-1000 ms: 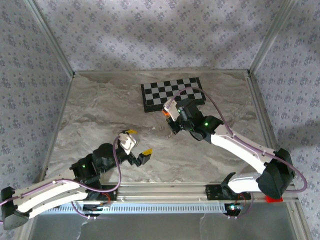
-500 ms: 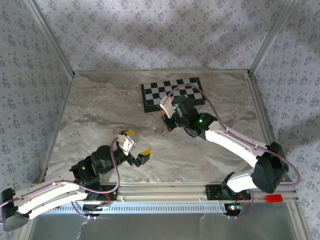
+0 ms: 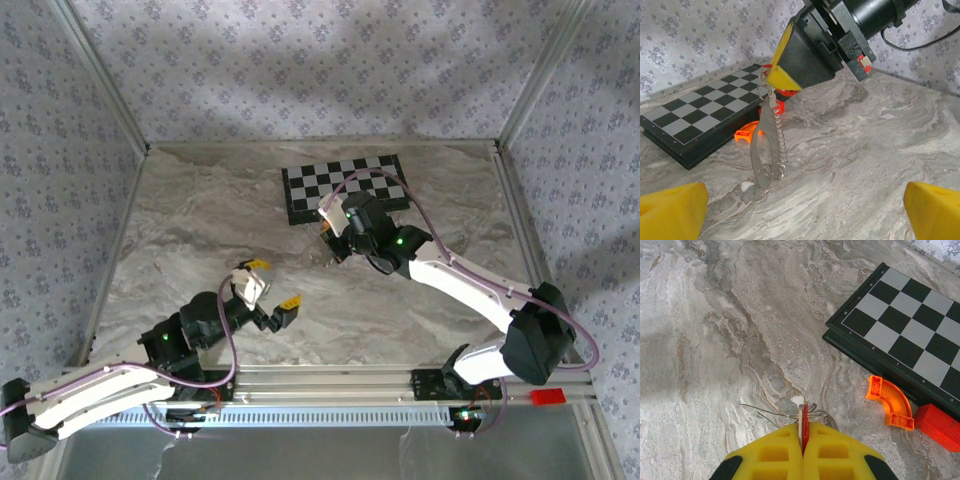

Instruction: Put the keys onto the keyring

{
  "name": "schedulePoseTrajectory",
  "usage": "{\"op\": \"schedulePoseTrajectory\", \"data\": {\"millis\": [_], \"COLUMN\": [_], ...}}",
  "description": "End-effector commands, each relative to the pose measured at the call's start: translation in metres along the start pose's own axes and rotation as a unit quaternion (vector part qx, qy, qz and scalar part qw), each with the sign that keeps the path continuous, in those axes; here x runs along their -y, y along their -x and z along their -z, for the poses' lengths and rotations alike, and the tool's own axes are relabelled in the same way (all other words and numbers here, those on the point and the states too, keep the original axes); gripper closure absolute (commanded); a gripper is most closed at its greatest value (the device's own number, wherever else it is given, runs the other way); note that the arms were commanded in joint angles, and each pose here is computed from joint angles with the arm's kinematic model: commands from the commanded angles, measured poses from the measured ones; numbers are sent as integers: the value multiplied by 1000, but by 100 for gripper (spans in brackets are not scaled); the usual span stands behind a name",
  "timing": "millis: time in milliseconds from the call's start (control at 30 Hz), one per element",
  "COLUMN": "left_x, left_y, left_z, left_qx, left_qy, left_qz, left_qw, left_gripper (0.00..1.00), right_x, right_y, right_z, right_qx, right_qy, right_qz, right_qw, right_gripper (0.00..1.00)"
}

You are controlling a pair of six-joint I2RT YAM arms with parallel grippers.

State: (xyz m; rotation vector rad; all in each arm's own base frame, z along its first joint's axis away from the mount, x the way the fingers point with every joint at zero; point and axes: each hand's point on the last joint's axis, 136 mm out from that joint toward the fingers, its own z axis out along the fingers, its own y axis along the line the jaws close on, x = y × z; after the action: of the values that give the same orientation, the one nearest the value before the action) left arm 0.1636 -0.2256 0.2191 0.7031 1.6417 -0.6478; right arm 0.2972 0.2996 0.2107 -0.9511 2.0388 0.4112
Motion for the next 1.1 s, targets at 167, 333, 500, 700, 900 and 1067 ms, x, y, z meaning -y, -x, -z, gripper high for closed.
{"op": "schedulePoseTrajectory", "data": {"millis": [167, 333, 500, 700, 900, 1067], "left_x": [-11, -16, -21, -23, -24, -25], "left_y": [16, 19, 19, 17, 17, 16], "left_z": [12, 18, 22, 23, 24, 24], "left_qx": [35, 45, 51, 59, 57, 57], "left_qy": [26, 36, 47, 51, 53, 54], "left_qz": [7, 7, 13, 23, 23, 24], "left_qw": [999, 998, 997, 997, 997, 997], "left_gripper": [1, 1, 1, 0, 1, 1], "right_x": [-4, -9, -14, -21, -32, -40], "right_y": [-7, -22, -38, -58, -82, -104], "right_z": [7, 11, 15, 22, 28, 32], "right_qx": [-8, -24, -41, -57, -81, -104], "right_qy": [12, 24, 37, 50, 70, 76], "right_qz": [-16, -25, -38, -63, -91, -110], "right_qw": [1000, 999, 998, 995, 990, 985], "right_gripper": [100, 100, 100, 100, 100, 100]}}
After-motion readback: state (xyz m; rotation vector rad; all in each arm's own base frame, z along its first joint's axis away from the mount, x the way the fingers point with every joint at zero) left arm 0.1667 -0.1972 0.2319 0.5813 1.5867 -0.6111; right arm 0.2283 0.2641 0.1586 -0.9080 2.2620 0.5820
